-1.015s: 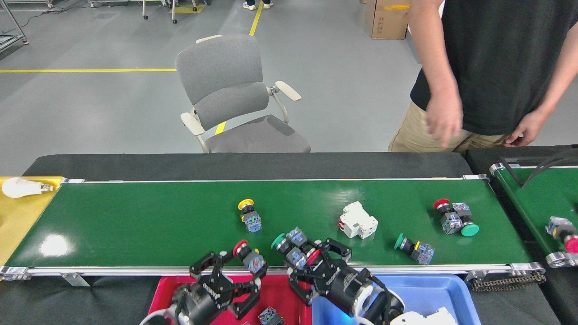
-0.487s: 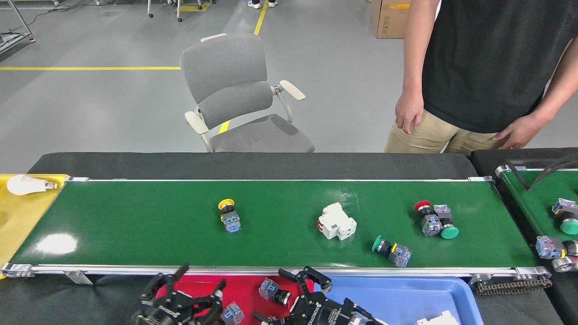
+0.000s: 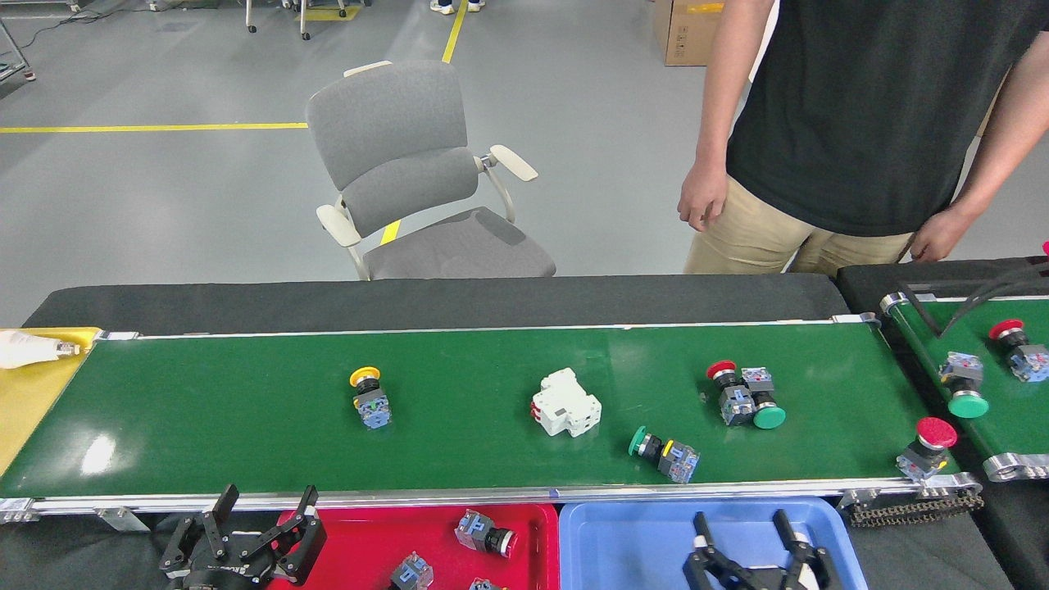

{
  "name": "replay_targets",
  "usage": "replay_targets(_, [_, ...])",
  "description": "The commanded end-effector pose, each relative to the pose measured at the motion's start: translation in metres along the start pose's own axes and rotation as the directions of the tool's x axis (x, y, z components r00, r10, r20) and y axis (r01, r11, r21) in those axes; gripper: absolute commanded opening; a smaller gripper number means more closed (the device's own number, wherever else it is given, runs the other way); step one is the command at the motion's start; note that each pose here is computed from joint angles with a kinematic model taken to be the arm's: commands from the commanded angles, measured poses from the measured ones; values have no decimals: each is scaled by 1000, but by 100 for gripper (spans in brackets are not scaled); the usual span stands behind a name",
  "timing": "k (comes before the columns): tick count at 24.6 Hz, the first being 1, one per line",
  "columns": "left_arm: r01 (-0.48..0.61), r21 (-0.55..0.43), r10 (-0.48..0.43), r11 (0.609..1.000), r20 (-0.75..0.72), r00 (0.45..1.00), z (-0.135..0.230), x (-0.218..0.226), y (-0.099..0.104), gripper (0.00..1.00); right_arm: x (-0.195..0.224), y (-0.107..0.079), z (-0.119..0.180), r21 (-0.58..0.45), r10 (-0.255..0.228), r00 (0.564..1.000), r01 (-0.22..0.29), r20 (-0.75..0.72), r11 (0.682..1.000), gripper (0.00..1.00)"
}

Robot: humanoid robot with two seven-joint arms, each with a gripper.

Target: Pick switch part from conveyor to tray

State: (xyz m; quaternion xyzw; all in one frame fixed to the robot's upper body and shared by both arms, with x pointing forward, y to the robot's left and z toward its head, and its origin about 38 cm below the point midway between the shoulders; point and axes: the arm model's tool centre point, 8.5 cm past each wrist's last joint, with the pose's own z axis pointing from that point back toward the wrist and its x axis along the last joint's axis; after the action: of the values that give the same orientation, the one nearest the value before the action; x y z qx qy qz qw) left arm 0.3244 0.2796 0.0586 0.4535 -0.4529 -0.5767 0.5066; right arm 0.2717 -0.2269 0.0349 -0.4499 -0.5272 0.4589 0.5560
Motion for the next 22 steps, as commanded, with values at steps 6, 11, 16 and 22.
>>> replay_targets(6, [32, 35, -33, 999, 24, 999, -71, 24, 29, 100, 47, -19, -43, 34, 60, 933, -77, 354, 996, 100])
replay_targets(11, [18, -23, -18, 1000, 11, 1000, -105, 14, 23, 100, 83, -9, -72, 166, 75, 852, -186, 518, 968, 100])
replay_targets(16, [10, -67, -17, 998, -102, 995, -128, -10, 22, 99, 126, -1, -101, 188, 64, 803, -216, 593, 958, 98])
replay_targets(22, [-11, -128, -12, 992, -181, 983, -135, -24, 5, 74, 152, 1, -107, 170, 104, 756, -276, 646, 946, 25])
